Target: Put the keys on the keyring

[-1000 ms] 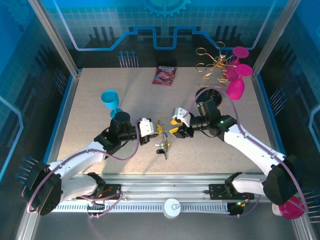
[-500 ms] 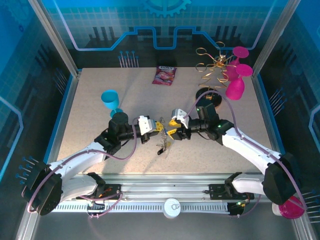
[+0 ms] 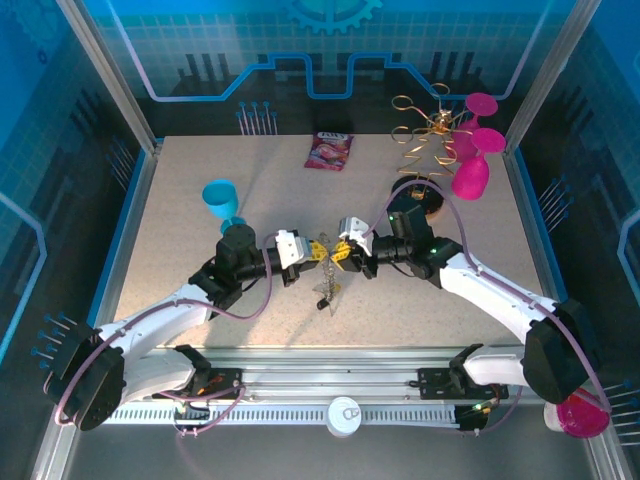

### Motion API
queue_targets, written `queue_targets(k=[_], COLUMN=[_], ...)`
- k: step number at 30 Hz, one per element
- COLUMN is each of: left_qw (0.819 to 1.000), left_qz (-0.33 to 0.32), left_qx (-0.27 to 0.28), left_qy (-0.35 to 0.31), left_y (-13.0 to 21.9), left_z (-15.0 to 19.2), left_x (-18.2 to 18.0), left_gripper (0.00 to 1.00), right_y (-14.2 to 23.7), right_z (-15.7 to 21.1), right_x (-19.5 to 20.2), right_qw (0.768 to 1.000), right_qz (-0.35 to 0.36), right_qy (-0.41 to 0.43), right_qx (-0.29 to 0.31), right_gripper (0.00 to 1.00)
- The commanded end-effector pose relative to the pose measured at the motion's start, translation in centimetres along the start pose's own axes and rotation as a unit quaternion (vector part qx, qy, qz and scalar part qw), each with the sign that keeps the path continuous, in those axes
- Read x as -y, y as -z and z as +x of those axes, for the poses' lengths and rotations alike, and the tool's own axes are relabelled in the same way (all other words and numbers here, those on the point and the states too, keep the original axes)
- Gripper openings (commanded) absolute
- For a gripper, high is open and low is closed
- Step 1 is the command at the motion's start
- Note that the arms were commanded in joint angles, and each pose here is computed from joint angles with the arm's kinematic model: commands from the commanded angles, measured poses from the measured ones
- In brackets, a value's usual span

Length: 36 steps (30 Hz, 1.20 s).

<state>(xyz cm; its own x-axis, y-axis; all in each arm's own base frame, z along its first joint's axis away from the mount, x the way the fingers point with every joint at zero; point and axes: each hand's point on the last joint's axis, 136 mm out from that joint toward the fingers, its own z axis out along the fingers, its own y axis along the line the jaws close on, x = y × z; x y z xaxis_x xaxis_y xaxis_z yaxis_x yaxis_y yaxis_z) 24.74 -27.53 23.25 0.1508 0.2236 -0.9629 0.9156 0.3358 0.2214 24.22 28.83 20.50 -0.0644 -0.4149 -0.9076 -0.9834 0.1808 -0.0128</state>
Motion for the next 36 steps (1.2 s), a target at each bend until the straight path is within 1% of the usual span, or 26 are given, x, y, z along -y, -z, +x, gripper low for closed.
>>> queue_targets(k=[1,2,3,7,10,15,21,24,26,27,28,29,31,34,36], left_qw=[1.000,1.000,1.000,0.999,0.998,0.996,0.994,0.994,0.995,0.995,0.995,0.995,0.995,0.995,0.995], left_qz=[0.012,0.012,0.013,0.020,0.033,0.044,0.051,0.040,0.032,0.029,0.028,0.028,0.031,0.039,0.043], left_qx=[0.025,0.023,0.024,0.029,0.044,0.074,0.092,0.091,0.088,0.088,0.087,0.085,0.086,0.086,0.087], left_qy=[-0.009,-0.007,-0.007,-0.009,-0.014,-0.026,-0.032,-0.035,-0.035,-0.036,-0.035,-0.034,-0.030,-0.023,-0.021], left_y=[0.1,0.1,0.2,0.2,0.2,0.5,0.5,0.4,0.3,0.3,0.3,0.3,0.3,0.2,0.1], left_z=[-1.0,-0.9,-0.9,-1.0,-1.4,-2.5,-3.3,-3.1,-2.8,-2.7,-2.6,-2.4,-2.3,-2.2,-2.2], left_x=[0.3,0.3,0.4,0.6,1.0,1.5,1.6,1.2,1.0,0.9,0.9,0.9,1.0,1.2,1.3], left_gripper=[0.00,0.00,0.00,0.00,0.00,0.00,0.00,0.00,0.00,0.00,0.00,0.00,0.00,0.00,0.00], right_y=[0.5,0.7,1.2,2.3,2.2,0.5,-1.2,-1.2,-0.7,-0.2,0.2,0.7,1.7,2.9,3.1], right_z=[-1.5,-1.2,-1.7,-0.4,0.2,1.3,1.2,0.9,0.5,0.1,-0.2,-0.6,-1.2,-1.8,-2.1], right_x=[0.4,0.5,0.7,0.9,0.4,-1.0,-2.4,-2.3,-1.9,-1.5,-1.1,-0.8,-0.4,-0.5,-0.8], right_qw=[0.999,0.999,0.998,0.994,0.992,0.987,0.985,0.986,0.989,0.992,0.994,0.996,0.998,1.000,0.999], right_qz=[0.019,0.025,0.033,0.042,0.017,-0.039,-0.081,-0.078,-0.064,-0.054,-0.042,-0.033,-0.016,-0.006,-0.006], right_qy=[0.031,0.033,0.043,0.067,0.065,0.049,0.045,0.044,0.036,0.030,0.023,0.019,0.010,0.015,0.029], right_qx=[0.008,-0.001,-0.005,-0.070,-0.108,-0.145,-0.149,-0.141,-0.125,-0.111,-0.096,-0.083,-0.054,-0.026,-0.014], right_gripper=[0.03,0.01,0.00,0.00,0.00,0.00,0.00,0.00,0.00,0.04,0.14,0.22,0.31,0.35,0.35])
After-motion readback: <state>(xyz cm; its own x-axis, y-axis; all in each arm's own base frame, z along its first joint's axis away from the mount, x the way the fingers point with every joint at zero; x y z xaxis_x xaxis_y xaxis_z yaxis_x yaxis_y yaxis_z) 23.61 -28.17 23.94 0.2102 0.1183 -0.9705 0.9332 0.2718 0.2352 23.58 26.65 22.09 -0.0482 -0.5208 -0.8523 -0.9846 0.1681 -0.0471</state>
